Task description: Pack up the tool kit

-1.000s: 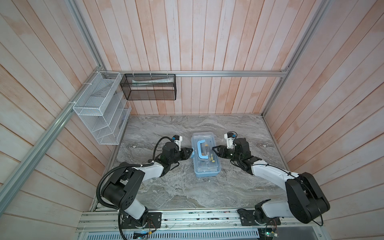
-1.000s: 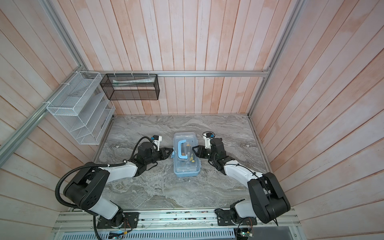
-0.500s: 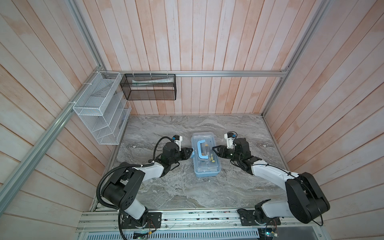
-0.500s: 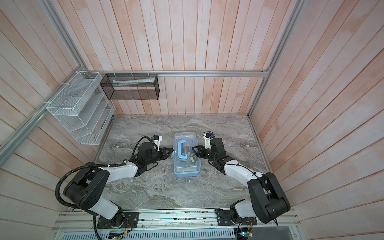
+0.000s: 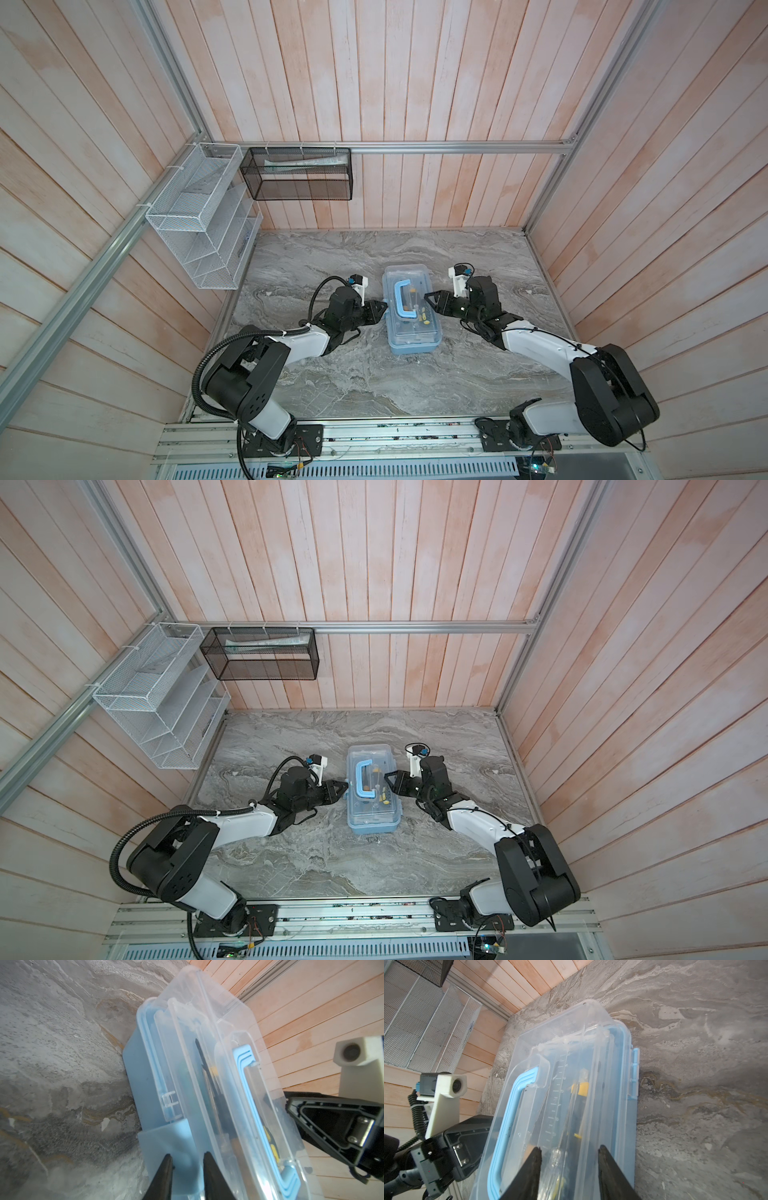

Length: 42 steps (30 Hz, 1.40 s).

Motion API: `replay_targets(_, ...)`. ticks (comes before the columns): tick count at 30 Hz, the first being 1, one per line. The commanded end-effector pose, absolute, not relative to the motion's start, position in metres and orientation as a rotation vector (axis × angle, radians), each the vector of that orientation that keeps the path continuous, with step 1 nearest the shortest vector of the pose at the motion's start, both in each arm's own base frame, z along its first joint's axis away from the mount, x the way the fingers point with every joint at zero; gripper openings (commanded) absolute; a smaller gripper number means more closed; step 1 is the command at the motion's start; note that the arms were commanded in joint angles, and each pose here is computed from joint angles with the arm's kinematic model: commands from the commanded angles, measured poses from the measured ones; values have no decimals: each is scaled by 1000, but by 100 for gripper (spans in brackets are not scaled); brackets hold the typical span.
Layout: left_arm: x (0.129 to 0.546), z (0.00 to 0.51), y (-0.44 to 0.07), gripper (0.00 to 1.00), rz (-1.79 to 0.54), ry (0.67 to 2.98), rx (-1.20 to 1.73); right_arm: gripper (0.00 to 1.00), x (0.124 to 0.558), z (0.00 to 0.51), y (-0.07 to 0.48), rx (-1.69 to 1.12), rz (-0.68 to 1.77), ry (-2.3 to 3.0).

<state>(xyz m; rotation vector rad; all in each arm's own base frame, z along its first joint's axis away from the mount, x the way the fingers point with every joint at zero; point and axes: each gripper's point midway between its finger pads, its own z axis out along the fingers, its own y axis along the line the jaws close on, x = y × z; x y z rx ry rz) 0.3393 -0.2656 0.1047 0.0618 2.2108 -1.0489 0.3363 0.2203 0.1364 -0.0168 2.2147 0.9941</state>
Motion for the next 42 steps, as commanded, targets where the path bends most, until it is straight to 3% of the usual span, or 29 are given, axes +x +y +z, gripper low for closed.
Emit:
replay_targets(1, 334, 113, -279, 28, -1112, 2187, 132, 43, 329, 130, 231, -49, 1026, 2252)
replay_targets(22, 309, 101, -293, 39, -1378, 2119, 119, 46, 300, 91, 247, -134, 1188, 2348)
replay_targets(42, 296, 90, -303, 39, -1499, 2087, 109, 45, 270, 68, 275, -214, 1321, 2389)
